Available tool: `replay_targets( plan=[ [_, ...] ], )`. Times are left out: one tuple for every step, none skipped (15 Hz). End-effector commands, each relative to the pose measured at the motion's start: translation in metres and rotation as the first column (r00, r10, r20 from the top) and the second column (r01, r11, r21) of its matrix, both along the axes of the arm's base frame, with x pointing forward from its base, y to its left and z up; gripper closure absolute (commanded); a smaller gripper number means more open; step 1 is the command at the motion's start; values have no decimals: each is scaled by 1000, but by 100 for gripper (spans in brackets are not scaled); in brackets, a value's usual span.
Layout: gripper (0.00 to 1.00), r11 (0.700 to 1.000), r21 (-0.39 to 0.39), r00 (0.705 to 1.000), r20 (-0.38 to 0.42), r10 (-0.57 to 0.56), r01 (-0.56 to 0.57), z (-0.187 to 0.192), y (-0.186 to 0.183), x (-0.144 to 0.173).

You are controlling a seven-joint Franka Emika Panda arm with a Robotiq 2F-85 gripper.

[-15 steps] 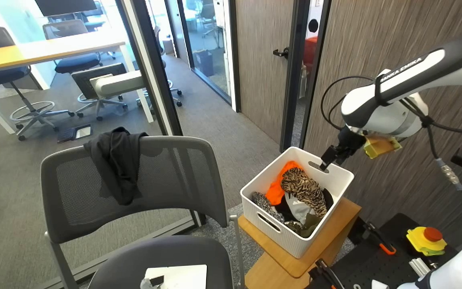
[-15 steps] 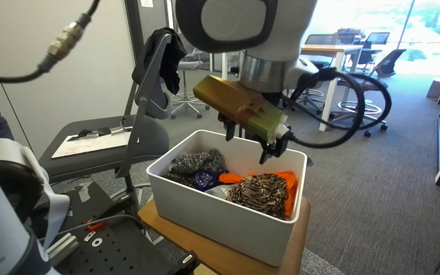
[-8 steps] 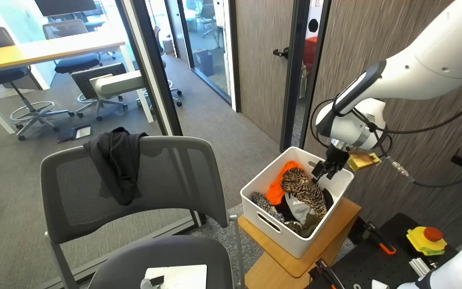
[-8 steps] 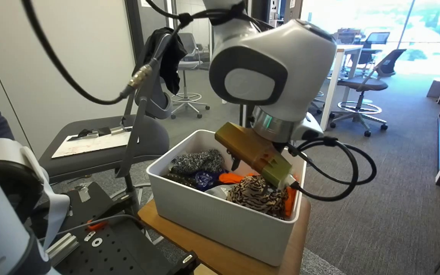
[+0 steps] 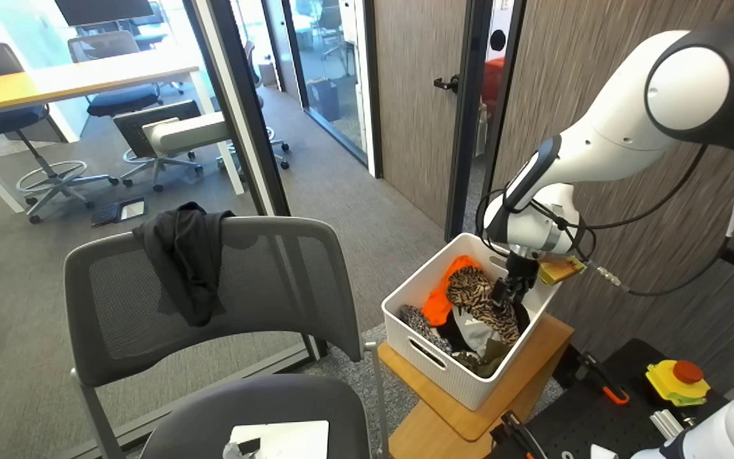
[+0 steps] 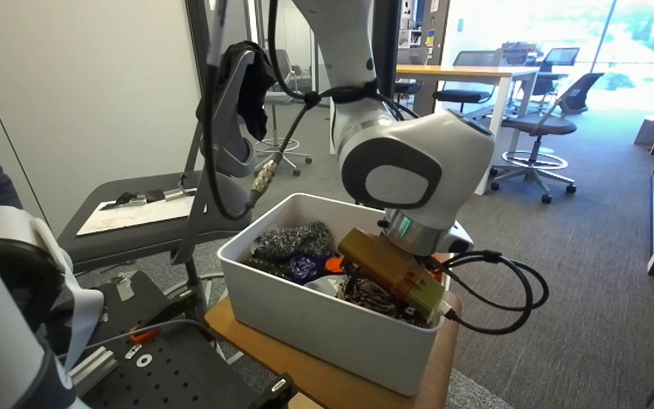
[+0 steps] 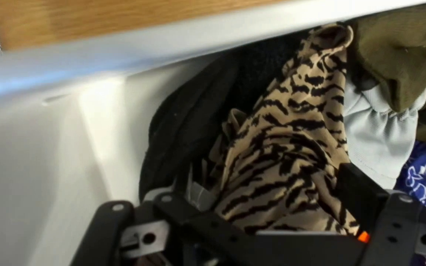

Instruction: Pick a cloth in the basket and put it on the back rest of the chair

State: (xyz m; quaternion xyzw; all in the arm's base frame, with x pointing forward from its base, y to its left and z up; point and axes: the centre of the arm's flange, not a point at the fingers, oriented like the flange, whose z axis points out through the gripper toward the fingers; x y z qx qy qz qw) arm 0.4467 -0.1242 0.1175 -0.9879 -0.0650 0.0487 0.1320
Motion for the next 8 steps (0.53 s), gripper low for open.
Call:
replay_targets(
  plan=[
    [0, 1000, -20, 1000, -20, 23, -24, -2, 0, 3],
    [0, 999, -20, 999, -23, 28, -29, -3, 1, 4],
    [0, 999, -10, 999, -21, 39, -40, -5, 3, 4],
    [0, 999, -1, 999, -20, 45, -45, -6, 5, 5],
    [0, 999, 15, 999, -11, 52, -52, -8, 9, 5],
    [0, 998, 28, 998, -1, 59, -59, -10, 14, 5],
    [0, 998, 37, 998, 2, 59, -59, -10, 17, 6],
    [0, 997, 47, 998, 7, 62, -62, -13, 20, 6]
  ],
)
